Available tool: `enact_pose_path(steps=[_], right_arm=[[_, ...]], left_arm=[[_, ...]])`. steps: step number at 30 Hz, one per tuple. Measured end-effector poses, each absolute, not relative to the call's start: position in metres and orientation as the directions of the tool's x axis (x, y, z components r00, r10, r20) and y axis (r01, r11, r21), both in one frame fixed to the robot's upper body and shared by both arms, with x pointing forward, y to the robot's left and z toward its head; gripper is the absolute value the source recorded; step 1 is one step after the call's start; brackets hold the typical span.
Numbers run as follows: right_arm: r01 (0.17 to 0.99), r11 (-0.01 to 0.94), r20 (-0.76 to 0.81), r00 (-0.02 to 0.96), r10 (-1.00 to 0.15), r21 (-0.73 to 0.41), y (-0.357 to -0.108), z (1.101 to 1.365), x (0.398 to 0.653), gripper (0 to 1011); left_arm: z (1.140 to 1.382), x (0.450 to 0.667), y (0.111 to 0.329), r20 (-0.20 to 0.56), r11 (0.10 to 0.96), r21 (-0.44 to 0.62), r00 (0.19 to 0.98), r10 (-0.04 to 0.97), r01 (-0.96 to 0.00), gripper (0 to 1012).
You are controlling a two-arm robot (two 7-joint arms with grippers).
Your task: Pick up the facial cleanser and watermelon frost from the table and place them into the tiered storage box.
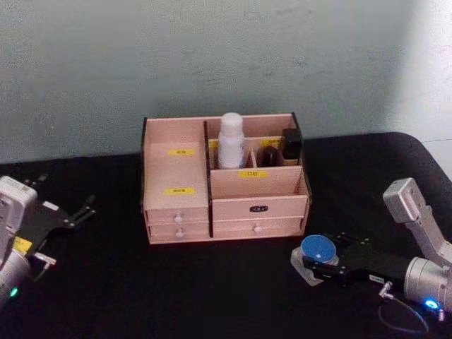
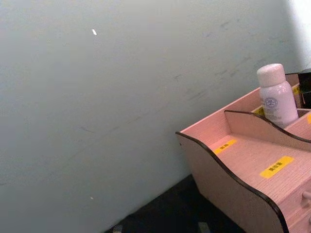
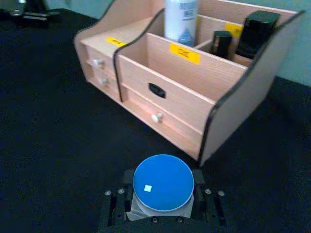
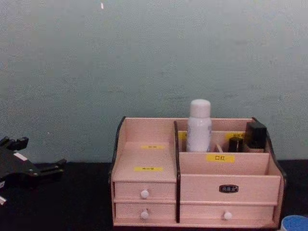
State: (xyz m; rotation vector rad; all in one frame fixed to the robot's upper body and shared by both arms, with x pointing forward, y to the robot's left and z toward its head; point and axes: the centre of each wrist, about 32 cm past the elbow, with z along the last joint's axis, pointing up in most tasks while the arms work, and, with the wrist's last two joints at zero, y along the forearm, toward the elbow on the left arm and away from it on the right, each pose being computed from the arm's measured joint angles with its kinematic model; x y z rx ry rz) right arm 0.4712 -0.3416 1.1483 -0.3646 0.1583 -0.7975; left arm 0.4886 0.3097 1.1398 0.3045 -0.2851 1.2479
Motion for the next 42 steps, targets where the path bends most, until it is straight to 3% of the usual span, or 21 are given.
enact_pose_path(steps=[18,42], right_arm=[[0.591,0.741,0.006,0.783,-0.622,-0.318,-0.333,1.161,0.480,724],[0.462,0.857,0.067,0.886,-0.459,-0.229,-0.283,1.191,0.523,724]], left_arm=[[1.140,0.489,0.310,0.374,0.287,0.070,0.292,0.880,-0.955,1001],[1.140,0.489,0.310,0.374,0.287,0.070,0.292,0.880,-0.955,1001]])
